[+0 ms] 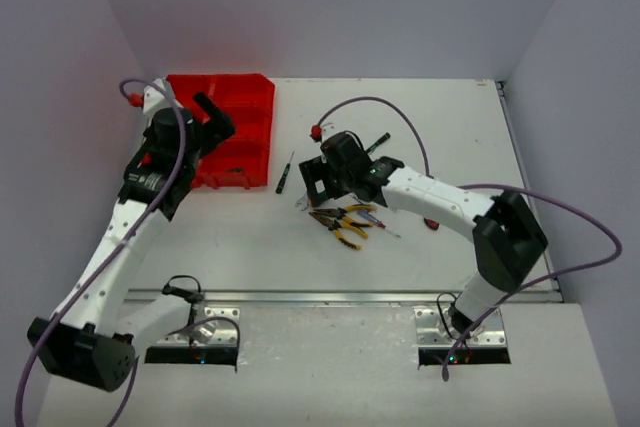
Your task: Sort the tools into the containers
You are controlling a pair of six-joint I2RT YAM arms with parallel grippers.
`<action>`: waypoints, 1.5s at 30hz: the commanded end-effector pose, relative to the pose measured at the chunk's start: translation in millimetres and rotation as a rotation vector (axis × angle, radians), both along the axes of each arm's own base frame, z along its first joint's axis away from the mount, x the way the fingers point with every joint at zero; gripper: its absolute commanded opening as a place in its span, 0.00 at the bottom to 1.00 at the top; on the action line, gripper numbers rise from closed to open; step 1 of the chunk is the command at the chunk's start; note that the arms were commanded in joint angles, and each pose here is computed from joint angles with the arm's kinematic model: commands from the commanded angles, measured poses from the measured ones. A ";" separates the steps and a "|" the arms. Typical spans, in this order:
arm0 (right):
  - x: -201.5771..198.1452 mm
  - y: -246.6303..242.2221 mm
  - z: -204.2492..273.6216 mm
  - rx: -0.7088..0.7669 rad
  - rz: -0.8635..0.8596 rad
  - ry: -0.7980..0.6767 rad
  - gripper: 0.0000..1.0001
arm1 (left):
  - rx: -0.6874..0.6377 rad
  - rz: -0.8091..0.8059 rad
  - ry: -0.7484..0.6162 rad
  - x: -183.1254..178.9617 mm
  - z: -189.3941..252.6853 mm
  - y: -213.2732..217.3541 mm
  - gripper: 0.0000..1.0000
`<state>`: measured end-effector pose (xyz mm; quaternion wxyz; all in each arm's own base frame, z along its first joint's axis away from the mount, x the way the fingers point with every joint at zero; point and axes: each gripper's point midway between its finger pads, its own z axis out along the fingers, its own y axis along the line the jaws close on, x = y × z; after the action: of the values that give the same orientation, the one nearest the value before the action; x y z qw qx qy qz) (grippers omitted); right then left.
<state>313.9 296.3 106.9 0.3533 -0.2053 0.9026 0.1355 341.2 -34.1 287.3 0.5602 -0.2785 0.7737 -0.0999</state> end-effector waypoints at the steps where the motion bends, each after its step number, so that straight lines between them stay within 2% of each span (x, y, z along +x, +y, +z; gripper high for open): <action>1: 34.8 12.2 -27.9 -0.100 0.033 0.060 0.93 | 0.063 -0.247 -0.071 -45.8 21.1 -23.5 1.00; 3: 42.2 9.7 -37.5 -0.063 -0.195 0.155 0.90 | 0.103 -0.183 -0.082 -65.2 11.2 -5.5 1.00; 5: 44.5 11.1 -39.4 0.001 -0.376 0.185 0.90 | 0.151 -0.119 -0.082 -75.4 -1.9 11.2 1.00; 8: 53.6 15.7 -30.5 0.058 -0.571 0.097 0.90 | 0.192 -0.090 -0.067 -83.3 -22.1 21.1 1.00; 11: 62.8 18.3 -40.4 0.063 -0.679 0.105 0.89 | 0.180 -0.151 -0.079 -82.5 -21.9 10.2 1.00; 15: 64.5 10.1 -50.5 0.025 -0.832 0.118 0.82 | 0.176 -0.198 -0.058 -78.6 -27.7 1.1 1.00; 24: 50.2 7.6 -86.2 0.008 -0.890 0.149 0.57 | 0.168 -0.253 -0.052 -78.0 -31.1 -10.2 1.00; 30: 37.6 7.9 -95.5 0.011 -0.894 0.161 0.52 | 0.166 -0.270 -0.050 -77.8 -31.9 -14.5 1.00; 33: 34.5 9.1 -100.8 0.016 -0.898 0.172 0.46 | 0.166 -0.278 -0.049 -77.7 -32.7 -16.2 1.00; 36: 31.2 7.7 -105.3 0.010 -0.903 0.185 0.46 | 0.166 -0.283 -0.047 -78.0 -33.4 -17.4 1.00; 39: 31.8 8.1 -102.9 0.025 -0.900 0.176 0.35 | 0.169 -0.283 -0.050 -78.3 -32.5 -17.3 1.00; 41: 34.5 6.9 -92.4 0.046 -0.886 0.147 0.20 | 0.167 -0.285 -0.049 -78.3 -33.0 -18.1 1.00; 45: 45.1 20.4 -58.7 0.137 -0.742 0.047 0.06 | 0.153 -0.314 -0.062 -79.7 -29.8 -23.8 1.00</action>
<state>342.1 306.3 -4.4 0.2934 0.1980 0.9353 0.0049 259.4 -48.5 241.6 0.5613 -0.1225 0.8110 -0.1106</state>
